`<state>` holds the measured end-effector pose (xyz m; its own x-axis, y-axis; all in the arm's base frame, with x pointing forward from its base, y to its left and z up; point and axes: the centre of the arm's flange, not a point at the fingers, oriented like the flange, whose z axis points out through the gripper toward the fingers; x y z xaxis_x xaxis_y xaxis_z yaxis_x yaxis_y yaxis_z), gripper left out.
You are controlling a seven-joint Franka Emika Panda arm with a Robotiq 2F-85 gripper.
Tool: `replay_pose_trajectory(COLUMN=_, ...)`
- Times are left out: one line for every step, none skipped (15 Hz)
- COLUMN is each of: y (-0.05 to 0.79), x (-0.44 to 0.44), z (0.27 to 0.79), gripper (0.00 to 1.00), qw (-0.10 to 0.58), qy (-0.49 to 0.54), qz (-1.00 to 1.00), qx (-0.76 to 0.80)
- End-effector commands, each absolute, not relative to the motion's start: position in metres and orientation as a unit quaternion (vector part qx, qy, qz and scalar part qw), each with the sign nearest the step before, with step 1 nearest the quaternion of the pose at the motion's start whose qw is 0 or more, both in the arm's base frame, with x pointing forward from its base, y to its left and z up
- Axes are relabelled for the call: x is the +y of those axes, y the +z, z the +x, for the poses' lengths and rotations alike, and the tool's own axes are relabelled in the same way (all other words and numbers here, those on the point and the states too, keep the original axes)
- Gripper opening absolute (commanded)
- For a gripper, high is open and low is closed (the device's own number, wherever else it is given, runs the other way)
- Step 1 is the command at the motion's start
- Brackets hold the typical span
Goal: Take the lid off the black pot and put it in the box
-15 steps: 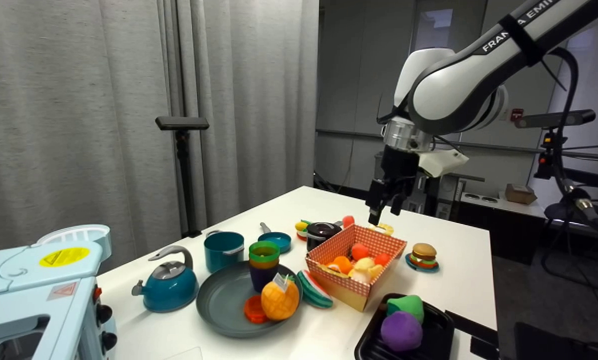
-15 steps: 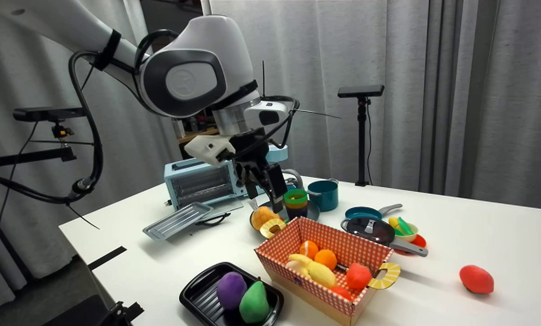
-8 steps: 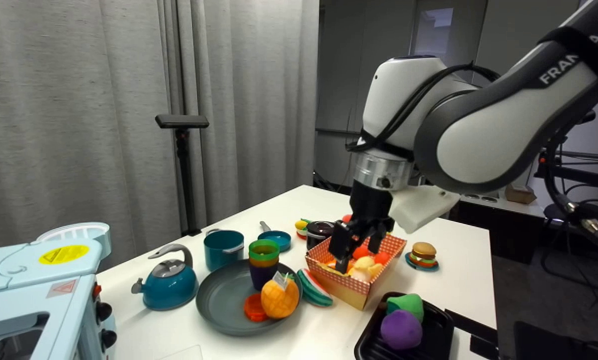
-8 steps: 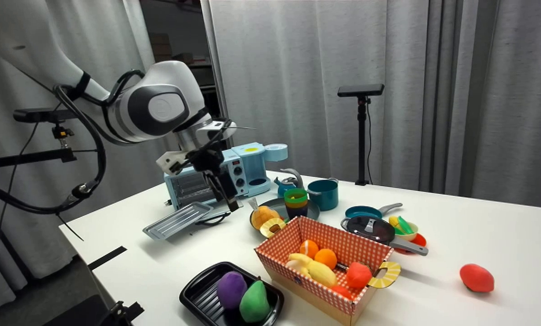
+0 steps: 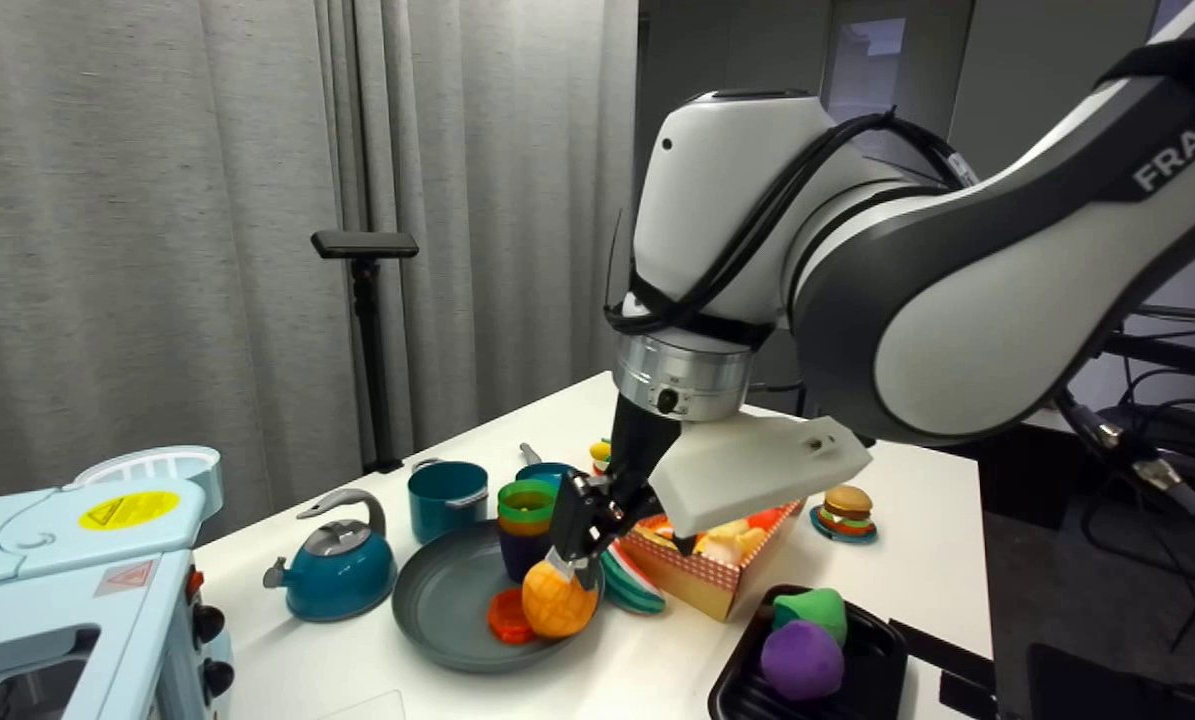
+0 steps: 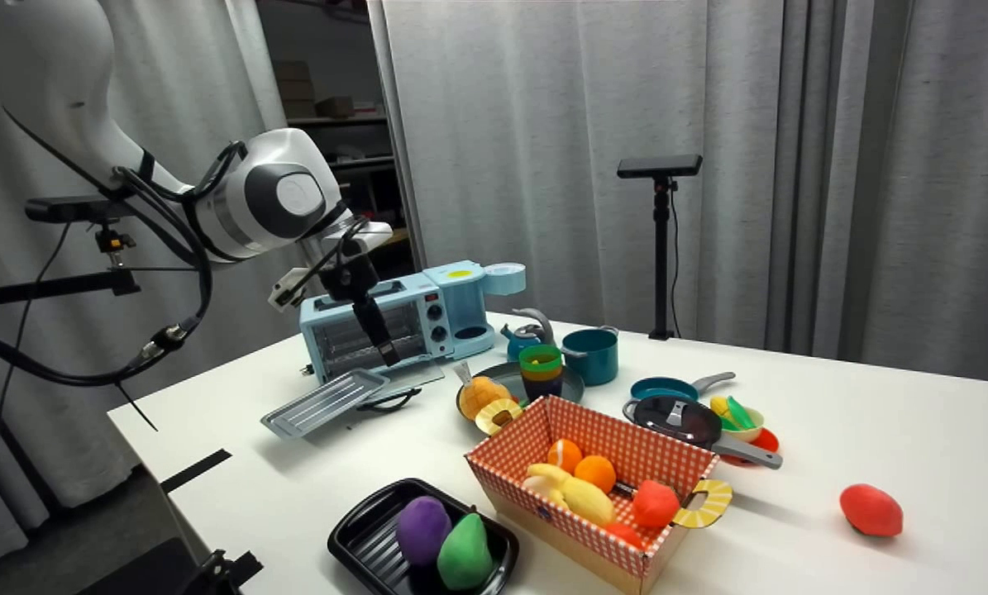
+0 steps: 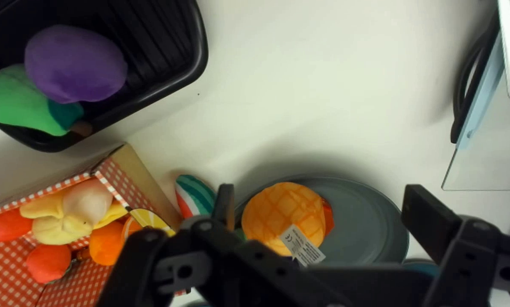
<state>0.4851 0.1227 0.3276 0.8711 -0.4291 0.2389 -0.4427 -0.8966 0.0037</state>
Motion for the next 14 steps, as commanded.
replay_pose_trajectory(y=0.3263, x=0.1237, z=0.4868, gripper=1.00, qw=0.028, qy=0.116, qz=0.966, qx=-0.228)
replay_pose_trajectory(y=0.3260, x=0.1235, z=0.4863, gripper=1.00, qw=0.031, qy=0.116, qz=0.967, qx=-0.223)
replay_pose_trajectory(y=0.3261, x=0.1237, z=0.4856, gripper=1.00, qw=0.040, qy=0.118, qz=0.970, qx=-0.211)
replay_pose_trajectory(y=0.3267, x=0.1245, z=0.4855, gripper=1.00, qw=0.041, qy=0.120, qz=0.972, qx=-0.199)
replay_pose_trajectory(y=0.3276, x=0.1255, z=0.4849, gripper=1.00, qw=0.040, qy=0.127, qz=0.975, qx=-0.180)
replay_pose_trajectory(y=0.3284, x=0.1265, z=0.4851, gripper=1.00, qw=0.042, qy=0.130, qz=0.978, qx=-0.161)
replay_pose_trajectory(y=0.3294, x=0.1268, z=0.4858, gripper=1.00, qw=0.034, qy=0.128, qz=0.980, qx=-0.145)
replay_pose_trajectory(y=0.3301, x=0.1264, z=0.4868, gripper=1.00, qw=0.029, qy=0.127, qz=0.982, qx=-0.136)
replay_pose_trajectory(y=0.3311, x=0.1247, z=0.4878, gripper=1.00, qw=0.026, qy=0.129, qz=0.983, qx=-0.128)
replay_pose_trajectory(y=0.3318, x=0.1245, z=0.4887, gripper=1.00, qw=0.023, qy=0.128, qz=0.984, qx=-0.124)
replay_pose_trajectory(y=0.3321, x=0.1244, z=0.4904, gripper=1.00, qw=0.027, qy=0.128, qz=0.982, qx=-0.139)
replay_pose_trajectory(y=0.3270, x=0.1269, z=0.4884, gripper=1.00, qw=0.035, qy=0.122, qz=0.982, qx=-0.141)
replay_pose_trajectory(y=0.3272, x=0.1252, z=0.4889, gripper=1.00, qw=0.035, qy=0.123, qz=0.982, qx=-0.143)
replay_pose_trajectory(y=0.3272, x=0.1242, z=0.4892, gripper=1.00, qw=0.035, qy=0.122, qz=0.981, qx=-0.144)
